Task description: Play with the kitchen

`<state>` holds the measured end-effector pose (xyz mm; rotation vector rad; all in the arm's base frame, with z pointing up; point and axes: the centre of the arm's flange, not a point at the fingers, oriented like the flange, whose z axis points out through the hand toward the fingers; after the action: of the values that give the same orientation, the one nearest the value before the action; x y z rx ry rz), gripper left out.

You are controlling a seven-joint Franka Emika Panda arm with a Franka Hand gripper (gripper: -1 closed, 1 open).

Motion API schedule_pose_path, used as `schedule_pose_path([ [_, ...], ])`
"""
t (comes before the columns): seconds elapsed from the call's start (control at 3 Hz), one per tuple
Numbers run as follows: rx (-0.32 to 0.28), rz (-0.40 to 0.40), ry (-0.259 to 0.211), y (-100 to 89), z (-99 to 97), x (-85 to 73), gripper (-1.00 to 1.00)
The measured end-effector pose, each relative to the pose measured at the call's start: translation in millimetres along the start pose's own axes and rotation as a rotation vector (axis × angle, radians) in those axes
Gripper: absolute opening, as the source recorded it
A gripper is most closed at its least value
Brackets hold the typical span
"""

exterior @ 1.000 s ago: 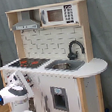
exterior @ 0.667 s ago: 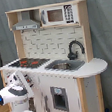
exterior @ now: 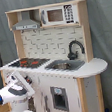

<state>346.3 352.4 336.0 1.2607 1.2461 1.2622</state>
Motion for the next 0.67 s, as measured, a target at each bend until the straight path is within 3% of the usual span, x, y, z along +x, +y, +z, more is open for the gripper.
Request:
schedule_pose_path([
  [0.67, 0.0, -0.245, -0.006, 0.0, -0.1, 0.4, -1.0],
])
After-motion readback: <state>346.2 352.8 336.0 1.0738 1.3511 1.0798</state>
